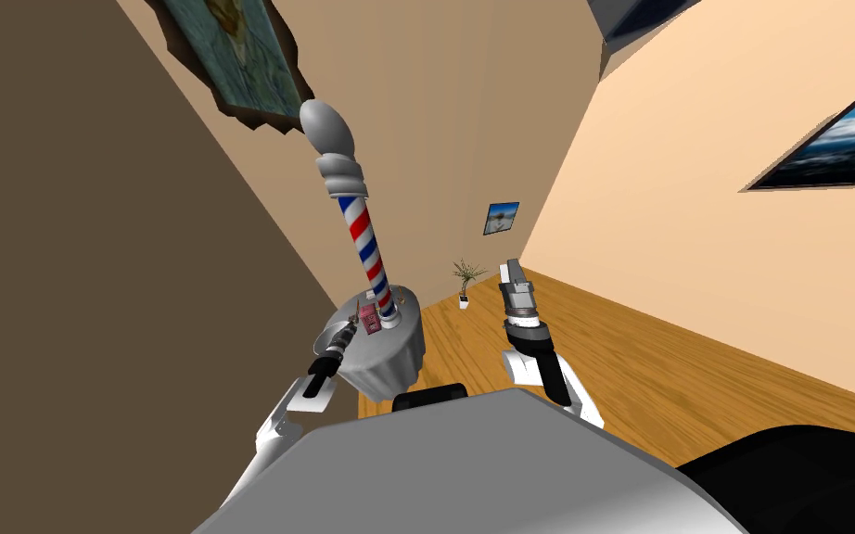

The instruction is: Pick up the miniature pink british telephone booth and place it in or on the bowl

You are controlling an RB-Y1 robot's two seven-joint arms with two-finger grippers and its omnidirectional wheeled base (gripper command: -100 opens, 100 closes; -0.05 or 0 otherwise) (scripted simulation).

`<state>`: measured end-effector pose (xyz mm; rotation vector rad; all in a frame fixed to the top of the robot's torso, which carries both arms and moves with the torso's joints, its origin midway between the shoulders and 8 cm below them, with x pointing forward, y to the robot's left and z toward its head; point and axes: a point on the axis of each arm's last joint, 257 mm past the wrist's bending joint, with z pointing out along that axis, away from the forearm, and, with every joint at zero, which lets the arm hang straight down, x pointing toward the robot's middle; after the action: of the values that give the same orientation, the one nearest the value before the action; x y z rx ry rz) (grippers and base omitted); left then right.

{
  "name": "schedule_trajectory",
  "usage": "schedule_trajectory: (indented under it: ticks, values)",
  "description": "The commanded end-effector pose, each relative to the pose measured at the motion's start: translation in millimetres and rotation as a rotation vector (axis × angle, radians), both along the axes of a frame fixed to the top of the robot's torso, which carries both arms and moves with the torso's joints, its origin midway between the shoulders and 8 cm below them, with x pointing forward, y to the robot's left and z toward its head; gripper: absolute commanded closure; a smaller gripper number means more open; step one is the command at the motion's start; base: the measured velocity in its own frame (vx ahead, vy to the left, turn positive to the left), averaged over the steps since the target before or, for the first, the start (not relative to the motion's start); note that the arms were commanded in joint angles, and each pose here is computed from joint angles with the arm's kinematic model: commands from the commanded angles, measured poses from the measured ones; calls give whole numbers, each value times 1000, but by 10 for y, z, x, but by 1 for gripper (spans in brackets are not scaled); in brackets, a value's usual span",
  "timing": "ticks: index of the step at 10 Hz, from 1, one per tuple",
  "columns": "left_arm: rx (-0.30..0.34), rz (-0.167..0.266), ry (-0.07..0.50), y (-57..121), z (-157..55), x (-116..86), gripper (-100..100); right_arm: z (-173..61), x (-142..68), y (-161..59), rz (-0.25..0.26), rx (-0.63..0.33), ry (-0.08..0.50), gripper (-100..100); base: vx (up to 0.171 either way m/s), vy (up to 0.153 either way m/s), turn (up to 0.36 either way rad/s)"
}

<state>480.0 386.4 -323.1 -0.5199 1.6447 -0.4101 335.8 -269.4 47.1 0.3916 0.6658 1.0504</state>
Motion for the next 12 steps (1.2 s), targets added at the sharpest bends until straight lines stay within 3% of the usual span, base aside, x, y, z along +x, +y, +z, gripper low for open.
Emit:
schedule_trajectory:
  ticks: [1,2,12]
  values:
    - [0,0,0,0,0,0,0,0,0,0,0,0,0,0,0,0,0]
    - [-24,25,4,24,41,80,-100,0,0,0,0,0,0,0,-31,-27,81]
    - [-178,149,15,86,368,513,-100,0,0,0,0,0,0,0,-66,-47,80]
